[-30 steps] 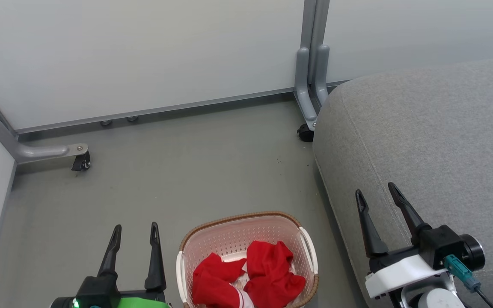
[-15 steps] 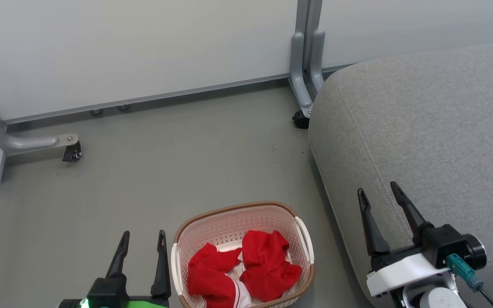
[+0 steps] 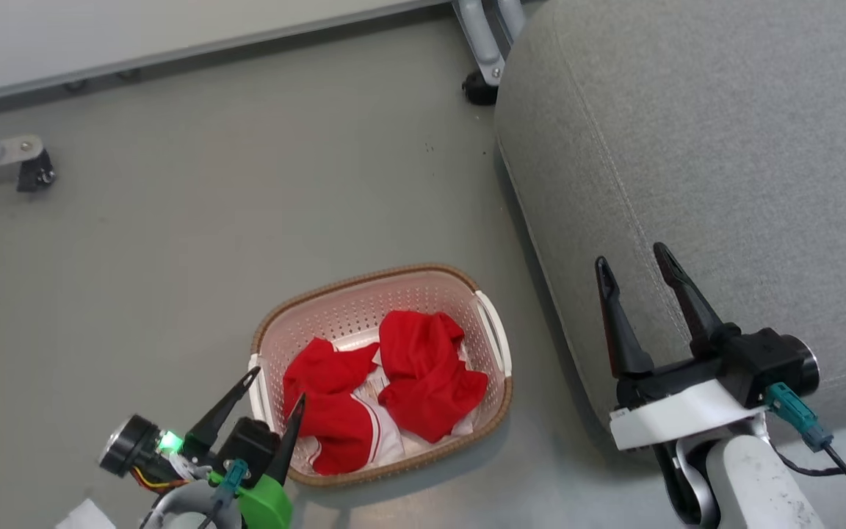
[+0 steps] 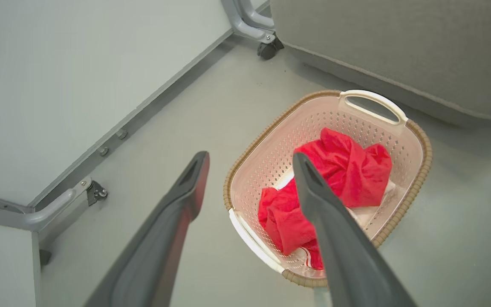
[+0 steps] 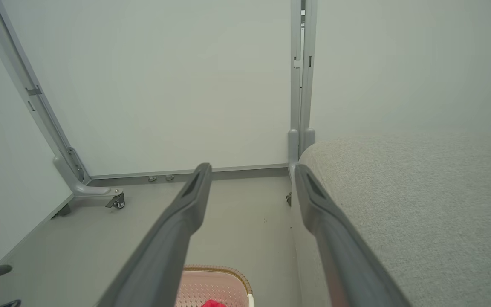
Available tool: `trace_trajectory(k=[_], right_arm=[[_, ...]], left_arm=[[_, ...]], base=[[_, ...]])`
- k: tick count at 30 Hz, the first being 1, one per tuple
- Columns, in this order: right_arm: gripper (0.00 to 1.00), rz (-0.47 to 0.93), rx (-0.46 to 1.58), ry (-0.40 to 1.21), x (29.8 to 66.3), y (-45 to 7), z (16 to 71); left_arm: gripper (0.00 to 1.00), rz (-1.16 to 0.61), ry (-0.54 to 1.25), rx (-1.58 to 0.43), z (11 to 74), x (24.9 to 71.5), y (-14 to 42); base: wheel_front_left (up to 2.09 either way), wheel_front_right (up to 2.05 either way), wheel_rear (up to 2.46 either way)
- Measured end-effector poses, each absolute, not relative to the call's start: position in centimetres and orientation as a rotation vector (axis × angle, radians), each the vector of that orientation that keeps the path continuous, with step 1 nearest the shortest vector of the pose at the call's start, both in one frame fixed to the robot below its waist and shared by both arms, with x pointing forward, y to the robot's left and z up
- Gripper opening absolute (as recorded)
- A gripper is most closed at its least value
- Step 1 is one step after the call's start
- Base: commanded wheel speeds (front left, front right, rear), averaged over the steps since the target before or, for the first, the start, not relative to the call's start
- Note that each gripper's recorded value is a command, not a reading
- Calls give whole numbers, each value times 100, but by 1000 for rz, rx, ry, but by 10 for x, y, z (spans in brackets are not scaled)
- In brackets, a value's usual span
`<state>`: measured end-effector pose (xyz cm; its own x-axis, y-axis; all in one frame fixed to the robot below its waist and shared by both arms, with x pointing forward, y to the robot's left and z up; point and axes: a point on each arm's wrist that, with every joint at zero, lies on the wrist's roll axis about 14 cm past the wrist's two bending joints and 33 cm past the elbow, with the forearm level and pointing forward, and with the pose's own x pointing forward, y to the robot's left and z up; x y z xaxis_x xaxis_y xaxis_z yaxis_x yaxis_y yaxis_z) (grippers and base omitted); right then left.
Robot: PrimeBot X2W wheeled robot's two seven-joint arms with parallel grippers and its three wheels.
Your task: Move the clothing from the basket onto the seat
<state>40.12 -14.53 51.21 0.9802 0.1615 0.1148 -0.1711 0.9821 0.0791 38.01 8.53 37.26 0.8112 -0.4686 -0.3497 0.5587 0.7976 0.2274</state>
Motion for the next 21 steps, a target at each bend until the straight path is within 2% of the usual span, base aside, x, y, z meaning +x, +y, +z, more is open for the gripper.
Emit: trace_trajectory(k=[11,14,21], right_arm=[[100,145,158,35,431,-149,454],[100,136,174,90,431,-150,434],[100,94,206,156,433,-161,408]], left_arm=[[100,-940,509,717,264,409,89],[100,-1034,583,765,233,398,89],[100,-1204,627,814,193,397,70]], base=[[0,0,0],[0,0,0],[0,0,0]])
